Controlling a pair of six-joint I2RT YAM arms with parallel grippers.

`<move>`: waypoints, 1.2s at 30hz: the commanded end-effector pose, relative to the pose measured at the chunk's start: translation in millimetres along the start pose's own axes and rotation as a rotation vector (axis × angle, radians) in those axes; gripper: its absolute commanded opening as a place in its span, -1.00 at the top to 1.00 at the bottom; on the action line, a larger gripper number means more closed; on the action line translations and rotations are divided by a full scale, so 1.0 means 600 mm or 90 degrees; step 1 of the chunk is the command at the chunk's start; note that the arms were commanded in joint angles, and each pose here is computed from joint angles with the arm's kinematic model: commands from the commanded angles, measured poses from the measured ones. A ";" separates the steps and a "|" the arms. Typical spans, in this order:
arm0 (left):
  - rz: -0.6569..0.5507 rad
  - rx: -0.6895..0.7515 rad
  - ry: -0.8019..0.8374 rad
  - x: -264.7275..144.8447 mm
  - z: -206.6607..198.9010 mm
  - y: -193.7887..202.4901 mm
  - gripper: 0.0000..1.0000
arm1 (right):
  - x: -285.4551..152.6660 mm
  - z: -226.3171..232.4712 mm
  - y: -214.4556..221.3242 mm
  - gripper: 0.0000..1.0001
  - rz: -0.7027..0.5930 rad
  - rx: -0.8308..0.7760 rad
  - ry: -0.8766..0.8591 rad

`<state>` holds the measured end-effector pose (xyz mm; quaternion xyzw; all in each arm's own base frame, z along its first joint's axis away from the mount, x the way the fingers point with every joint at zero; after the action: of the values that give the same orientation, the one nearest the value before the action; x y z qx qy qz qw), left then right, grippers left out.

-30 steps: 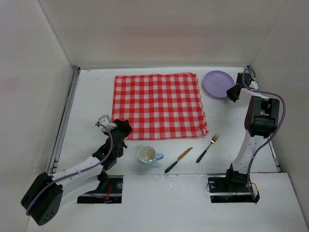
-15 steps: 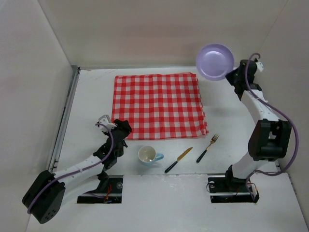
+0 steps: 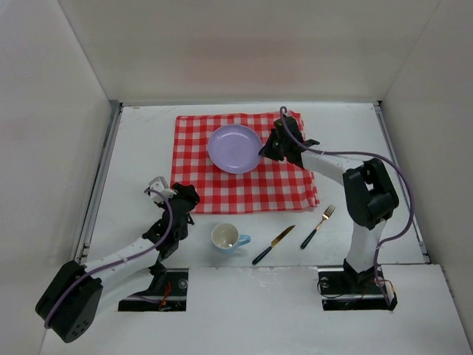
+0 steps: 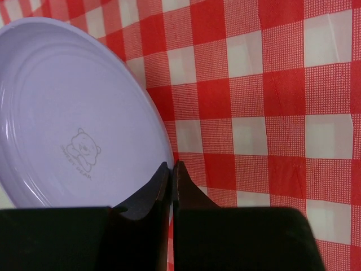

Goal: Set the dinner table for one person

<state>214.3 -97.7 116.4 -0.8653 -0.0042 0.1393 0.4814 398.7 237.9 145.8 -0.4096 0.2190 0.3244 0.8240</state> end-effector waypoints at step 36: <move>-0.023 -0.033 0.006 0.003 -0.004 -0.014 0.06 | -0.277 0.088 0.225 -0.30 0.101 -0.349 -0.121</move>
<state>215.2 -96.0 119.3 -0.8722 -0.0071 0.1358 0.4698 216.8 284.5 226.2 -0.5270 0.0523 0.4304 0.7309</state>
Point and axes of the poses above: each gripper's point midway between its finger pads, its own x axis out along the fingers, its own z axis along the line the jaws close on, y = z × x, the point moved 7 cm from there along -x, back along the fingers, and after that the axes turned 4 degrees about x, right-handed, at the moved point
